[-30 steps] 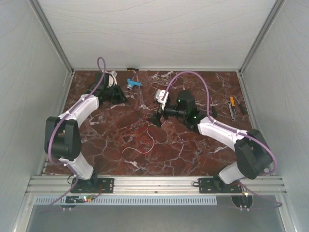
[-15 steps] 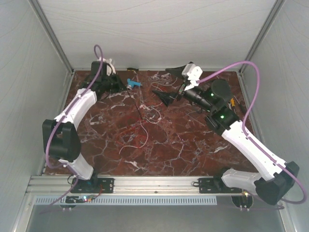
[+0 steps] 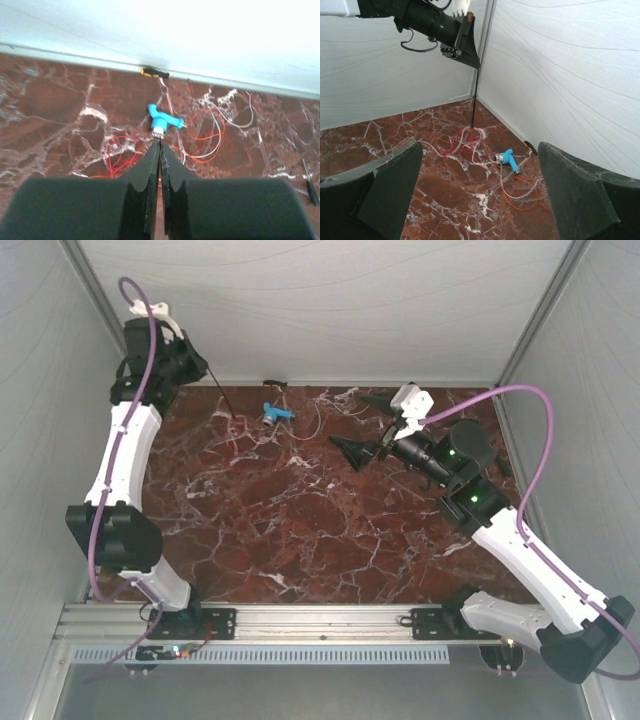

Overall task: Zip-tie the wires
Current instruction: Place the cable at the center of the board.

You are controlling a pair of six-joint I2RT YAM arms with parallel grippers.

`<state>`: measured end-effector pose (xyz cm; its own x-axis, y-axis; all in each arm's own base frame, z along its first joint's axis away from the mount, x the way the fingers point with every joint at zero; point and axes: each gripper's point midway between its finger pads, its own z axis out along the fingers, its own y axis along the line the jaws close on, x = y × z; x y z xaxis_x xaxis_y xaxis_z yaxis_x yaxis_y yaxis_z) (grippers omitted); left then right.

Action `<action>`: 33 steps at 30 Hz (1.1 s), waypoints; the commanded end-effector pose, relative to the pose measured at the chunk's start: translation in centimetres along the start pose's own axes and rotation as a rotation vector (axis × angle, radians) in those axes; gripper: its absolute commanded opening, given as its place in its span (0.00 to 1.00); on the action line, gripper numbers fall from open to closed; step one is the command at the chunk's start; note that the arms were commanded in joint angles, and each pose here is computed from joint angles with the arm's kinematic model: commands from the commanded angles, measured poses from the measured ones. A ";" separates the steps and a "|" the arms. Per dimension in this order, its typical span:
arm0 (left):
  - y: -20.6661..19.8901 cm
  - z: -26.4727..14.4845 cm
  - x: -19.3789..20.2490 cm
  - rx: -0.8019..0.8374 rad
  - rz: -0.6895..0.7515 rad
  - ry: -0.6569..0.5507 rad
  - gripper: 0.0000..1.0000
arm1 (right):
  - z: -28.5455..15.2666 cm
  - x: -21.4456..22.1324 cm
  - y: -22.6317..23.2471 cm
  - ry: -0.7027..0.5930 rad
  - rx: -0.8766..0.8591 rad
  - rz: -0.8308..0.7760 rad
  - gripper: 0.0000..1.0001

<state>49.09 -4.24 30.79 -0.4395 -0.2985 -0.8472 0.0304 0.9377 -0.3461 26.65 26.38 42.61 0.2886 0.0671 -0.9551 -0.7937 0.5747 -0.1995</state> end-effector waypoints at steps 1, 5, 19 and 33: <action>1.3 -2.9 -6.0 -0.067 0.044 -0.143 0.00 | -1.3 -4.3 -1.2 -0.071 0.076 -0.010 0.98; 2.9 -3.9 -6.4 -0.104 0.009 -0.153 0.00 | -1.7 -2.8 -3.9 -0.010 0.229 -0.004 0.98; 6.4 -2.5 7.8 -0.118 -0.045 0.069 1.00 | -9.3 21.2 -14.6 0.397 0.663 0.434 0.98; 0.2 -15.0 -4.6 -0.011 0.142 -0.449 1.00 | -10.8 6.0 -17.0 0.186 0.695 -0.041 0.98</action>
<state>39.35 -0.32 37.60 -0.1683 -0.2812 -0.9448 0.0219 0.9571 -0.2888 36.91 9.44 40.72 0.1270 0.0828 -0.9884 -0.2877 0.9567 0.0432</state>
